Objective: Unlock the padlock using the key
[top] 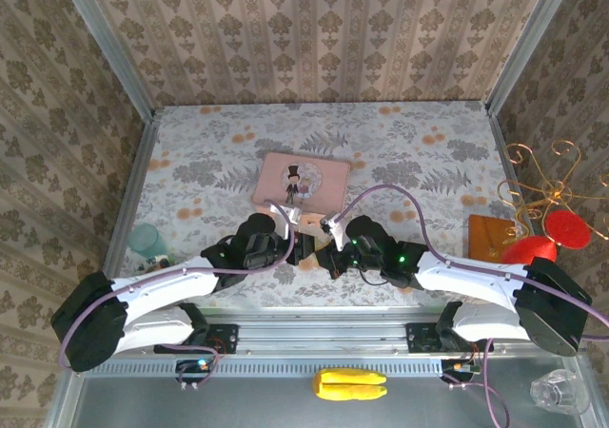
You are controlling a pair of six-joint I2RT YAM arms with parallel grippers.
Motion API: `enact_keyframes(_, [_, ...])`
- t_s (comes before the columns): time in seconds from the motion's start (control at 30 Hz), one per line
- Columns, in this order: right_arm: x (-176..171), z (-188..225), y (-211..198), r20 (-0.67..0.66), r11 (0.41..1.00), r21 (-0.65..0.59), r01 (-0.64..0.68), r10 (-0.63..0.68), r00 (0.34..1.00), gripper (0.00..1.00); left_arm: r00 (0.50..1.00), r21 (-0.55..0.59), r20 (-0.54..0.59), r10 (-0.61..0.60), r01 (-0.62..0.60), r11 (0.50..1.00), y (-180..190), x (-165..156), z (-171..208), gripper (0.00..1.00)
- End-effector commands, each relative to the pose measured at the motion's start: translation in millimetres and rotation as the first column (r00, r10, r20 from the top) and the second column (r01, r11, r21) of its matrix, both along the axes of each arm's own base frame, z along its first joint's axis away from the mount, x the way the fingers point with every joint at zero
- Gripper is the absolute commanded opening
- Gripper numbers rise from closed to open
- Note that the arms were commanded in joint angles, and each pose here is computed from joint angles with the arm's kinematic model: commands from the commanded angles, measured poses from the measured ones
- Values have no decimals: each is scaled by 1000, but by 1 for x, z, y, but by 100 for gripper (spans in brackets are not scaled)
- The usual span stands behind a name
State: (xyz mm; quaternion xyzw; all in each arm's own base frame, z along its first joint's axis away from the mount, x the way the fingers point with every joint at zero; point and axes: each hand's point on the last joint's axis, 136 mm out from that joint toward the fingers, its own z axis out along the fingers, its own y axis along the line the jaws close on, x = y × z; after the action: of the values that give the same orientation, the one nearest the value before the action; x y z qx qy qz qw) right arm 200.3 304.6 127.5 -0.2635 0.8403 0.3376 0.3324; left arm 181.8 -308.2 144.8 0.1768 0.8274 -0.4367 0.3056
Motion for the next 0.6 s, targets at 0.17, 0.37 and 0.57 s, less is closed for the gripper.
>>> enact_keyframes(0.17, [13, 14, -4, 47, 996, 47, 79, -81, 996, 0, 1000, -46, 0, 4, -4, 999, -10, 3, 14, 6])
enact_keyframes(0.37, [17, 23, -6, 19, 988, 115, 106, -109, 994, 0, 999, -66, -11, 32, -32, 997, -12, 9, 14, 0])
enact_keyframes(0.57, [26, 34, -20, -82, 944, 297, 143, -124, 989, 20, 994, -107, -27, 106, -108, 988, -7, 18, 17, 0])
